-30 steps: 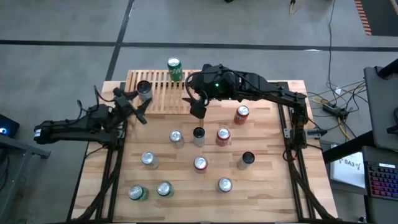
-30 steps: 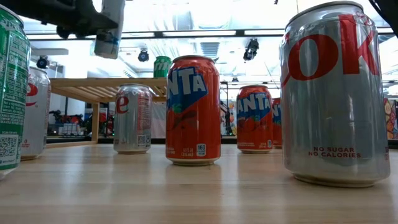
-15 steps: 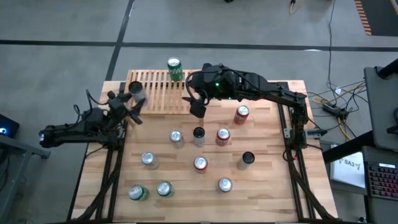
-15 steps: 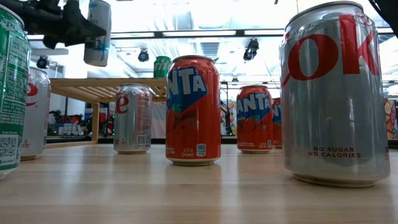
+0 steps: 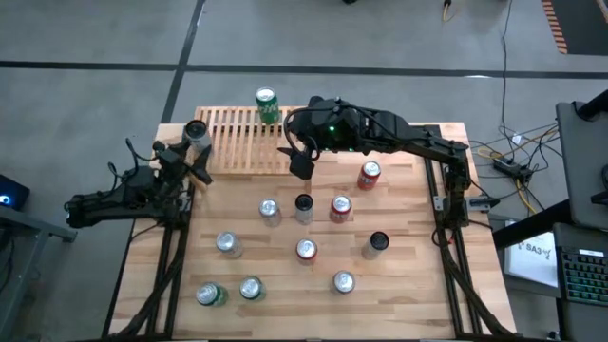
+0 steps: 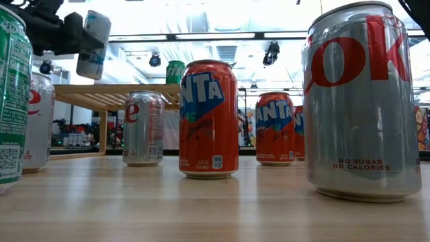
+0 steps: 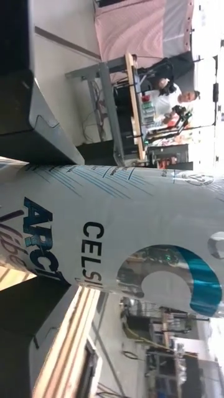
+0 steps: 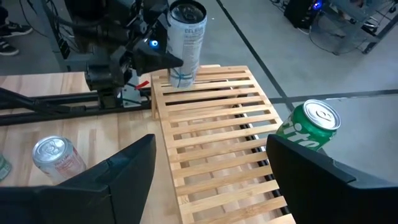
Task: Place canned beverage on shelf
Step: Put the bottom left white/blue soda can on the shelf
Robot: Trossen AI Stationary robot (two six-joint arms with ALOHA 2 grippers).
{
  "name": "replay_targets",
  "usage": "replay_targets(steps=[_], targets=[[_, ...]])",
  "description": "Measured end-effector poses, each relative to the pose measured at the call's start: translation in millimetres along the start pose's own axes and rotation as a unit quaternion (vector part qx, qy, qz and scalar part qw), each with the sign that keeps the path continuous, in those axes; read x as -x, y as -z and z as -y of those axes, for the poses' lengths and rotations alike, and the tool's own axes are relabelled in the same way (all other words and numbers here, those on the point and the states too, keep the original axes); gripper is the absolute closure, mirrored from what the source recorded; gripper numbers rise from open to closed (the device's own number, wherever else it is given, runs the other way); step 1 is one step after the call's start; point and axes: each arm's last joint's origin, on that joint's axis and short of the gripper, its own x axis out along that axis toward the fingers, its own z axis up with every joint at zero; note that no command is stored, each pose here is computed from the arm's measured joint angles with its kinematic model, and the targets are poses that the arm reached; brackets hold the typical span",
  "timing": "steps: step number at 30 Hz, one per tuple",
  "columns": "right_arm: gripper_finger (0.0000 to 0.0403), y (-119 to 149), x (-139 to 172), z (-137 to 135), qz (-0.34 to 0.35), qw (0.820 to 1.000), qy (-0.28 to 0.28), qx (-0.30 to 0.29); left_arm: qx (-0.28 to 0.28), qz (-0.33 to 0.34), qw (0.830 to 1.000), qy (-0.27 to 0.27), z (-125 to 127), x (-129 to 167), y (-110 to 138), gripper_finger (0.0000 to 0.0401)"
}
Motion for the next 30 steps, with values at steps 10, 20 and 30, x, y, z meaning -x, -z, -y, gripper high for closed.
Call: replay_targets(steps=[10,20,30], targets=[[0.011,0,0,0,0.0,1.0,0.0,0.004,0.056,0.006,0.997,-0.055,-11,6,1,0.0164],[0.011,0,0,0,0.001,1.0,0.0,0.007,0.078,-0.007,0.996,-0.049,-4,3,16,0.0164],[0.011,0,0,0,0.001,1.0,0.0,0.009,0.058,-0.006,0.997,-0.055,-6,4,15,0.0164]])
